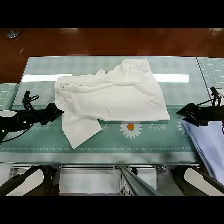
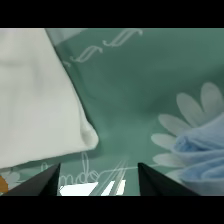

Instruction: Fold the shirts.

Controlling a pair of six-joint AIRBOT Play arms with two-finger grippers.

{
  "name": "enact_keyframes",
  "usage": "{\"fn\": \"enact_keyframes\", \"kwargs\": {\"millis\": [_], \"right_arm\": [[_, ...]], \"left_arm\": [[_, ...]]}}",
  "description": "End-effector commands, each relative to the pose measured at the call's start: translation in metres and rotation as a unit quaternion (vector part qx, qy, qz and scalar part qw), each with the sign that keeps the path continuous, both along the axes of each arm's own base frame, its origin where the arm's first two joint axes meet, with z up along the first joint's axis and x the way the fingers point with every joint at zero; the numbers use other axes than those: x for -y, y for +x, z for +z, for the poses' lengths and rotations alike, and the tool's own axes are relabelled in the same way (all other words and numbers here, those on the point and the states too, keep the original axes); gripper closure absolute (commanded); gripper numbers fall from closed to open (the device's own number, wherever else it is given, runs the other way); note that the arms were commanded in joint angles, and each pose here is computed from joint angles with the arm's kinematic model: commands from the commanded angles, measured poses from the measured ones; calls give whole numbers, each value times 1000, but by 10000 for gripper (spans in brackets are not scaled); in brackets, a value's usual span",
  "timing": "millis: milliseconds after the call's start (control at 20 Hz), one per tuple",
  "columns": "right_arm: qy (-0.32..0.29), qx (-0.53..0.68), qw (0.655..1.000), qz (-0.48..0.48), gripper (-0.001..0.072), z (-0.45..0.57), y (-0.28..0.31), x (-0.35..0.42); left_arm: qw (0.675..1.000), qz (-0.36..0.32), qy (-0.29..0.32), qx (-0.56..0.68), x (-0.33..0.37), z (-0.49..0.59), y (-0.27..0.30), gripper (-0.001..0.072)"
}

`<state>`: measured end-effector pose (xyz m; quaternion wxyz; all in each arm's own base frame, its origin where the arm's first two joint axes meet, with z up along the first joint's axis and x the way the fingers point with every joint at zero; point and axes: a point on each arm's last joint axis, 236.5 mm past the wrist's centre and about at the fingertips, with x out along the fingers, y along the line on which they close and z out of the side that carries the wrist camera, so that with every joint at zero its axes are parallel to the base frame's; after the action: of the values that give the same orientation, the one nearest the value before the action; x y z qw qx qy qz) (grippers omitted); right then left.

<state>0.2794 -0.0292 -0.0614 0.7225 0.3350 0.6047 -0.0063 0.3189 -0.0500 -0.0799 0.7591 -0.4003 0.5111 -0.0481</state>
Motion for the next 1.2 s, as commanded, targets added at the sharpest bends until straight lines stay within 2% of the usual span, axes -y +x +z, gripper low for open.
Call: {"fn": "enact_keyframes", "kwargs": {"millis": [0,200,550,800,850,900,950,1000,1150], "right_arm": [[10,-46,999,-19,147,-19,-23,-5],[31,-53,998,8,147,-27,-17,-30],[52,-34,997,41,147,-27,51,-66],[66,-81,992,67,149,-47,48,-95],[66,-83,992,73,184,-49,48,-98],[64,-80,992,78,331,-49,50,-99],[65,-67,992,91,643,-43,55,-100],[65,-55,991,106,681,-34,62,-101],[61,3,987,148,682,24,101,-100]], "left_arm": [[1000,-9,7,17,2,8,9,685],[1000,-11,8,23,1,12,12,685],[1000,-13,5,21,3,13,11,684],[1000,-13,5,21,3,13,11,684],[1000,-13,5,21,3,13,11,684],[1000,-14,4,21,3,13,11,684],[1000,-15,4,21,4,13,11,684],[1000,-15,4,23,3,15,12,685],[997,-35,3,69,2,57,37,684]]}}
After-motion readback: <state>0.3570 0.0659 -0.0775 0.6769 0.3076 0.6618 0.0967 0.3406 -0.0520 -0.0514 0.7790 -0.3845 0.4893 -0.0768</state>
